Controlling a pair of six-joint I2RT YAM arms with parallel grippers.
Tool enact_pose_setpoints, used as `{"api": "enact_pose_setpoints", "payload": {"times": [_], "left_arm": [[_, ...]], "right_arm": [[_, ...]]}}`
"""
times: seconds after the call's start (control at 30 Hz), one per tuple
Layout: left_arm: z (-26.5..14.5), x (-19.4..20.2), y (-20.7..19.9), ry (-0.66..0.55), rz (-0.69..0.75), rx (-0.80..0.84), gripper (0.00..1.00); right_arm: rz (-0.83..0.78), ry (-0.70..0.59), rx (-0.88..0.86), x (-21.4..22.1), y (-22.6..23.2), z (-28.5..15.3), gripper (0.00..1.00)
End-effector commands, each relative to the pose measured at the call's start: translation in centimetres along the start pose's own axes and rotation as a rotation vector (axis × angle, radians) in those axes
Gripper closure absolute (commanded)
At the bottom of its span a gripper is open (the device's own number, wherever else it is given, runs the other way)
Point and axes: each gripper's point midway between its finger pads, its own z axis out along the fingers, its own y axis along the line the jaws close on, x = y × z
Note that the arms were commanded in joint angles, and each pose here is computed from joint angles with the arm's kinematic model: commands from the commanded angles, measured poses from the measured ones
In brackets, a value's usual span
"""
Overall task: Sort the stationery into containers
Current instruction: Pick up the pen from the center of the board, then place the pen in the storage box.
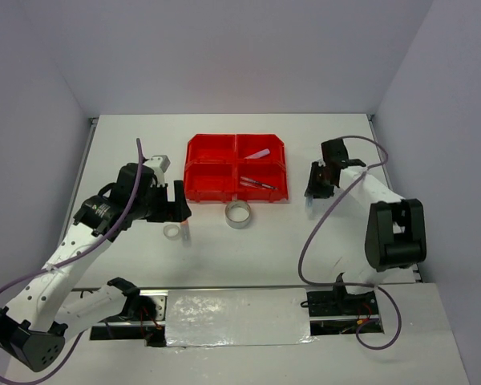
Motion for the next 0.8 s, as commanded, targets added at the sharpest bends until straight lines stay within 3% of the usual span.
{"api": "enact_pose_setpoints", "payload": {"times": [0.0,0.1,0.17,0.23,0.33,0.37,0.4,0.43,0.5,0.77], "left_arm": [[-0.1,-0.6,0.2,-0.034,-0.004,-0.006,0.01],[0.0,-1.1,-0.1,-0.043,-0.022,-0.002,0.01],[-0.1,-1.6,-0.4,-0.052,-0.04,0.004,0.01],[-0.4,-2.2,-0.8,-0.066,-0.056,0.01,0.01],[-0.7,-3.0,-0.4,-0.091,-0.06,-0.017,0.01],[-1.1,-3.2,-0.5,-0.095,-0.06,-0.021,0.01],[-1.3,-3.4,-0.3,-0.099,-0.059,-0.03,0.01],[-1.6,-3.7,-0.3,-0.114,-0.057,-0.033,0.01],[-2.0,-3.8,-0.1,-0.125,-0.056,-0.042,0.01],[-3.4,-3.9,0.4,-0.161,-0.05,-0.058,0.01]], "right_arm": [[0.127,-0.213,-0.209,-5.5,5.2,-5.8,1.0],[0.351,-0.29,-0.312,-8.7,8.3,-7.9,1.0],[0.461,-0.351,-0.288,-10.4,9.9,-8.2,1.0],[0.682,-0.407,-0.22,-12.1,11.8,-8.2,1.0],[0.75,-0.423,-0.26,-15.6,15.9,-8.8,1.0],[0.762,-0.35,-0.249,-15.5,17.6,-5.7,1.0],[0.774,-0.359,-0.327,-18.0,20.1,-7.4,1.0],[0.777,-0.279,-0.298,-17.2,21.0,-4.2,1.0],[0.807,-0.293,-0.347,-19.0,23.8,-5.3,1.0],[0.927,-0.336,-0.17,-17.0,22.2,-1.7,0.99]]}}
